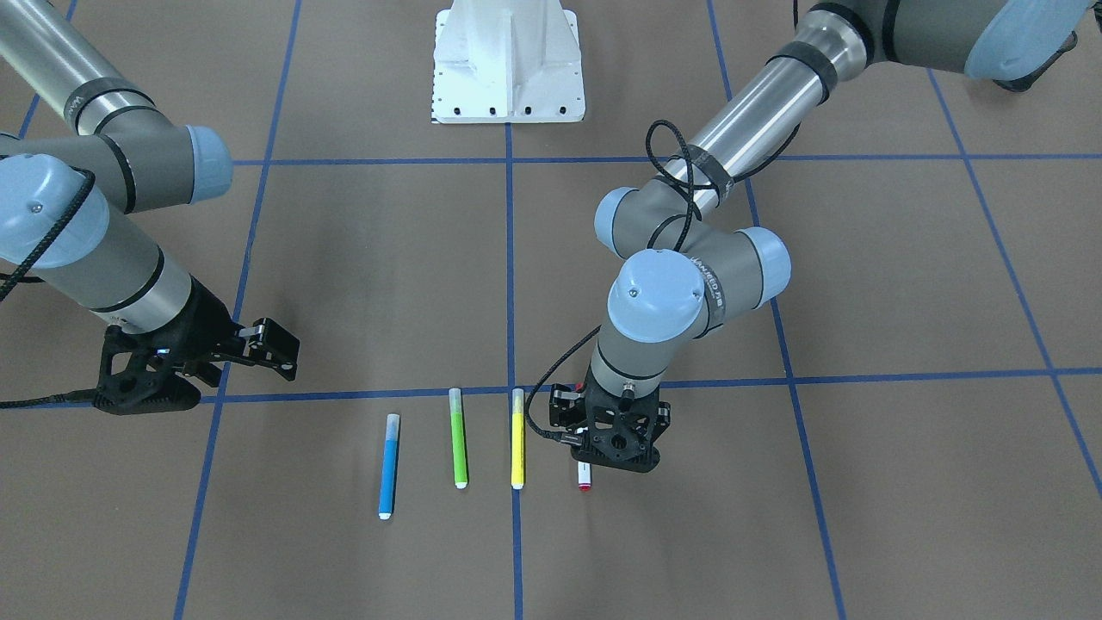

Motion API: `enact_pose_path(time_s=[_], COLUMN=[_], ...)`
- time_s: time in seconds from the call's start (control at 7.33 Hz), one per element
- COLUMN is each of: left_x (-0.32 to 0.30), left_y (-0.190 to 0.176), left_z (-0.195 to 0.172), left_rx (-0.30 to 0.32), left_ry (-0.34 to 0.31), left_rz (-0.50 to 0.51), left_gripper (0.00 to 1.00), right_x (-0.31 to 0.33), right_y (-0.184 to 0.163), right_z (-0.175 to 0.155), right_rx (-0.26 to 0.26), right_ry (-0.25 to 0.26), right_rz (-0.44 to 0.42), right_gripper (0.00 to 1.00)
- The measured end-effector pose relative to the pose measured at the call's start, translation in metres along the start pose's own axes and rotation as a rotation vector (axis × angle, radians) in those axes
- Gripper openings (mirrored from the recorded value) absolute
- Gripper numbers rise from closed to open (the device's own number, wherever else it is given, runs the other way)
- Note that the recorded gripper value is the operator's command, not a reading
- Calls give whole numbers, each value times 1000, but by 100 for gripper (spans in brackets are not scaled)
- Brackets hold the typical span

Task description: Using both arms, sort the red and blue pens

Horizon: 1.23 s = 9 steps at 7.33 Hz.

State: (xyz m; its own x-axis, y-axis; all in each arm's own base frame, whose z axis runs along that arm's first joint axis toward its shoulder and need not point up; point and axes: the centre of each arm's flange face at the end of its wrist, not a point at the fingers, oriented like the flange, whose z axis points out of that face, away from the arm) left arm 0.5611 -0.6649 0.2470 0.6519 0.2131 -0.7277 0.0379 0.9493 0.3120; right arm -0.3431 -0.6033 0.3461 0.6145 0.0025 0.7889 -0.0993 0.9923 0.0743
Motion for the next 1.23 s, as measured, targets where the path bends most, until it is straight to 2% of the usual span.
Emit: enact_pose_path(time_s=[0.27,0.82,0.95,1.09,1.23], left_x=[5,6,7,8,9], left_y=[0,2,3,4,5], left_z=[11,20,22,23,24], left_rx=[31,51,51,51,50], left_ry=[-12,-16,-16,-16,-16], left_rz=[7,11,13,15,15], left_gripper=[59,53,49,38,38], right_x=[-6,-10,-10,-9,-9], right_y=[0,4,4,4,4], right_z=[3,11,11,13,15], right_rx=[10,10,9,7,5], right_ry=[9,19,20,21,24], right_rz=[-7,-14,-14,-14,-12], right_gripper=[99,99,99,99,99])
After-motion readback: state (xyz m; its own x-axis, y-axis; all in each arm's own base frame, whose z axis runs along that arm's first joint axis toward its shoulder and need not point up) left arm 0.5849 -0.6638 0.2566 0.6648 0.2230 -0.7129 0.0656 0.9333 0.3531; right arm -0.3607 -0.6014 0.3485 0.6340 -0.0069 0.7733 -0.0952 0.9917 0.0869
